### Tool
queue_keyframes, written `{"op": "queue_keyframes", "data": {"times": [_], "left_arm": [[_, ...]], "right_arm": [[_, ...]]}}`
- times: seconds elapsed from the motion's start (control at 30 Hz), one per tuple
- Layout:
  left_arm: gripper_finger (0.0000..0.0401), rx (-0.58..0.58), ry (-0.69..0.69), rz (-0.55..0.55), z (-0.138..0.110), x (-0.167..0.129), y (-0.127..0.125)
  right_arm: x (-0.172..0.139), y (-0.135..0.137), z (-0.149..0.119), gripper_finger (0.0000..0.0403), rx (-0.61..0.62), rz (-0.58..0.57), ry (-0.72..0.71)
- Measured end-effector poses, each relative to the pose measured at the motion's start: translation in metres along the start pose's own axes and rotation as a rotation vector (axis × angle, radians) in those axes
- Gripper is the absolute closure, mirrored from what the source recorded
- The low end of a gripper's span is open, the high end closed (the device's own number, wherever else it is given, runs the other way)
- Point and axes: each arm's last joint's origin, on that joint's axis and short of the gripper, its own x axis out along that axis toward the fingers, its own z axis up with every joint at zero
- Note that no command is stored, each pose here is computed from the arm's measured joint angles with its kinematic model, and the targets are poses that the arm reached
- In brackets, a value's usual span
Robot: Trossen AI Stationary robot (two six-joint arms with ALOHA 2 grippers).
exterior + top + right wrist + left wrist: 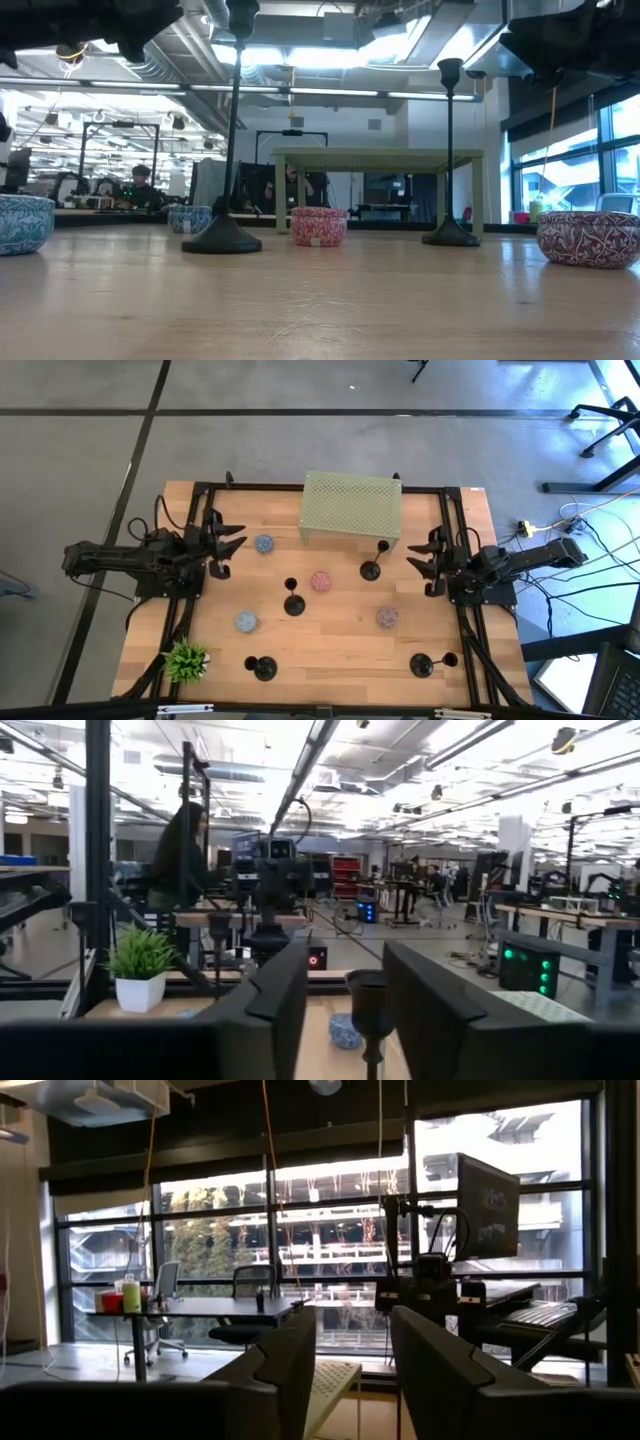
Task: Pick & Place candle stick holders
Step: Put the top black candle holder on the shelf
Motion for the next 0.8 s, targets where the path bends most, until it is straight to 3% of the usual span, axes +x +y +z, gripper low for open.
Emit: {"op": "queue_keyframes", "data": {"times": [0.2, 0.4, 0.57, 0.8], "left_arm": [[0.0262, -0.006, -0.008, 0.003, 0.018, 0.012, -0.001], [0.0262, 0.019, 0.057, 0.014, 0.025, 0.035, -0.005], [0.0262, 0.054, 0.142, 0.087, 0.02, 0.054, -0.008], [0.0262, 0.08, 0.222, 0.098, 0.005, 0.066, -0.012]], "right_arm": [[0.009, -0.002, 0.015, 0.0208, -0.008, -0.024, 0.009], [0.023, -0.001, 0.013, 0.02, -0.017, -0.039, 0.212], [0.031, -0.001, 0.0, 0.02, -0.023, -0.063, 0.326], [0.038, -0.006, -0.012, 0.02, 0.012, -0.131, 0.402]]}}
